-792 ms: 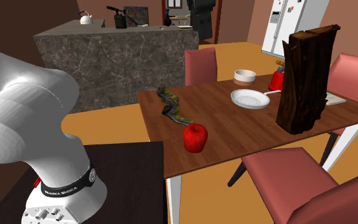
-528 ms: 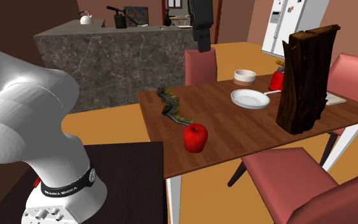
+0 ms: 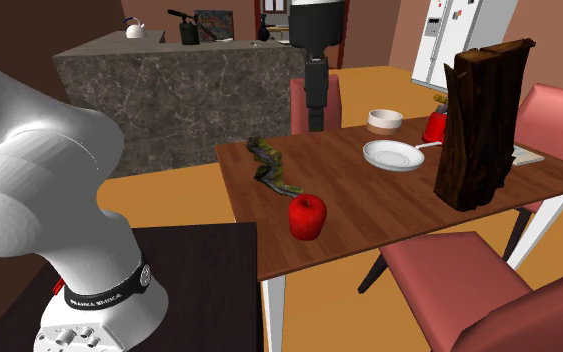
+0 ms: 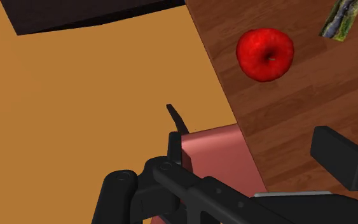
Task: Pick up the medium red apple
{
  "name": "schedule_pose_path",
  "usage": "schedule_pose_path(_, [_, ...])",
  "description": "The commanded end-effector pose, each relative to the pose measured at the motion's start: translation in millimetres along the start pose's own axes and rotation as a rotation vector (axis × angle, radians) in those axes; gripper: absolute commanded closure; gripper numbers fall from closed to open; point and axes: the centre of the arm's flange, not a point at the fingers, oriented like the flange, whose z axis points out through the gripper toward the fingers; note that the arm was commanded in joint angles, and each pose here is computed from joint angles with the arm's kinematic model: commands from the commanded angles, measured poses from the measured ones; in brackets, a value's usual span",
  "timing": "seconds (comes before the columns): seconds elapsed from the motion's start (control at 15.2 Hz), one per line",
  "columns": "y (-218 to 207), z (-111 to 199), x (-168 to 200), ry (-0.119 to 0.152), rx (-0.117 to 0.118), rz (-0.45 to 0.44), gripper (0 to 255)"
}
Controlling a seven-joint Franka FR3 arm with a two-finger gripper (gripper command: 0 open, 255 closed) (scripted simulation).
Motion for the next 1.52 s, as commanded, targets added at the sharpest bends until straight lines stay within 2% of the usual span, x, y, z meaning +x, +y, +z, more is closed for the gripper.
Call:
schedule_pose_path(0.0, [-12.1, 22.6, 1.2, -0.022, -0.002, 0.030, 0])
schedule_pose_path(1.19, [-131.7, 228.2, 19.8, -0.226, -0.021, 0.277, 0])
schedule_pose_path(1.45, [-130.9, 249.3, 18.4, -0.226, -0.021, 0.277, 0])
